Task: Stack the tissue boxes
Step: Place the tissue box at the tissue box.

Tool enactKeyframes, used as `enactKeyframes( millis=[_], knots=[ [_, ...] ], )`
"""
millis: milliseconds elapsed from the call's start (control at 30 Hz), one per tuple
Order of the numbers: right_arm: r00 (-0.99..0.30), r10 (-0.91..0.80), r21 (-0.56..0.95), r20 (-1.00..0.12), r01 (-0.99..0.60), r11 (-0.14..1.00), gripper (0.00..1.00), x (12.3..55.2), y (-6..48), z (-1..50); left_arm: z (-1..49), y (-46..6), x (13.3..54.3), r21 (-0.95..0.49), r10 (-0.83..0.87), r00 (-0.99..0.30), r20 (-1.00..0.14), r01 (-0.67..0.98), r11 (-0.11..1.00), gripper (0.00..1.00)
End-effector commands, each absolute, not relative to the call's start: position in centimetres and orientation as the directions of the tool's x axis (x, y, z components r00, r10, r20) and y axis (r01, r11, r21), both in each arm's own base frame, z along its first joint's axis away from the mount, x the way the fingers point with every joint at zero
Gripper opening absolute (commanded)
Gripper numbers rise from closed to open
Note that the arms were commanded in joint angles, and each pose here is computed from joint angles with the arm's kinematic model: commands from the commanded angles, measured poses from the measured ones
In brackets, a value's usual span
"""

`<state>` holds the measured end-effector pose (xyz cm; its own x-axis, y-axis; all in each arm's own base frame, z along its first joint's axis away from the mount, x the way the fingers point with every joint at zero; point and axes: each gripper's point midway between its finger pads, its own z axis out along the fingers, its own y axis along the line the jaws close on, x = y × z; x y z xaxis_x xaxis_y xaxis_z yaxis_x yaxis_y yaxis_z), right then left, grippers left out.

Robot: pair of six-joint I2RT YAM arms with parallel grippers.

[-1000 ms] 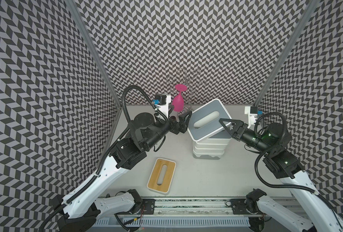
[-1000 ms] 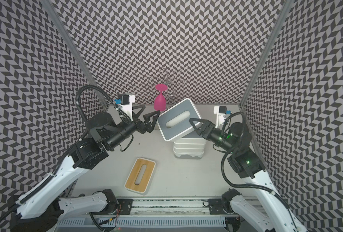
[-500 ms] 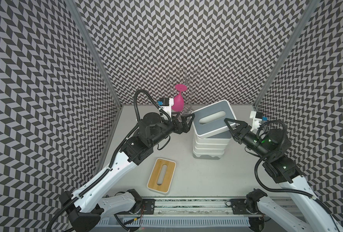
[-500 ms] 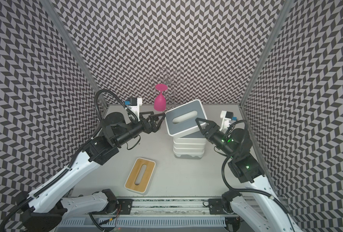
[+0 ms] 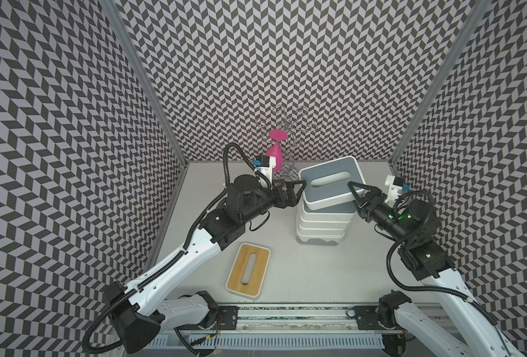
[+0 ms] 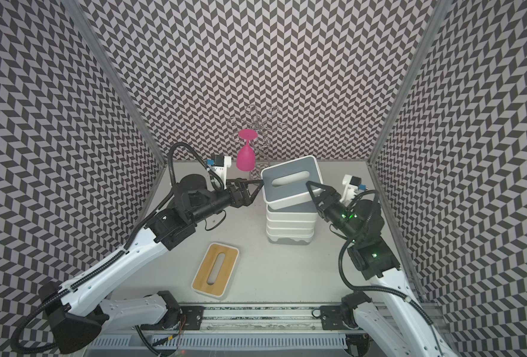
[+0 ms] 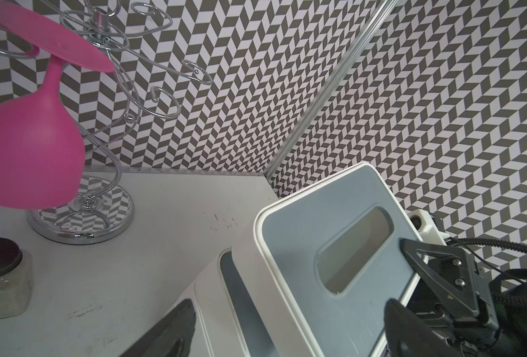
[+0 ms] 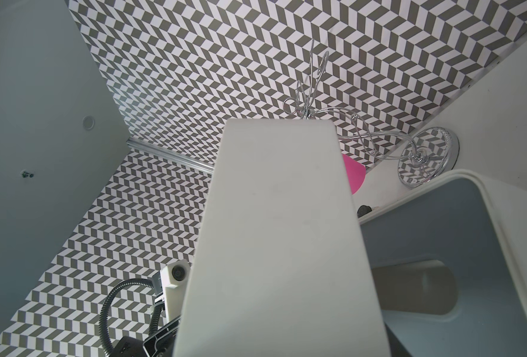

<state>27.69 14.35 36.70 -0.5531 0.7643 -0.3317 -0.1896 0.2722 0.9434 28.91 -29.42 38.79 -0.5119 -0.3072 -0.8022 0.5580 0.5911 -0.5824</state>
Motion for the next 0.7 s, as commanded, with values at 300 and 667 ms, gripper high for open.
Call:
enactKeyframes(
  millis=[300,667],
  knots=[
    [-0.535,0.785,0.944,-0.312,-0.271,0.19,0.55,27.5,13.8,38.6,37.8,-32.1,29.8,-0.611,-0.286,-0.558,-0.779,0.573,0.547,0.95],
    [-0.562,0.759,0.943,-0.328,-0.246,0.226,0.7,28.0,14.2,37.2,36.4,-34.4,30.7,-0.569,-0.229,-0.564,-0.793,0.555,0.607,0.91]
  ],
)
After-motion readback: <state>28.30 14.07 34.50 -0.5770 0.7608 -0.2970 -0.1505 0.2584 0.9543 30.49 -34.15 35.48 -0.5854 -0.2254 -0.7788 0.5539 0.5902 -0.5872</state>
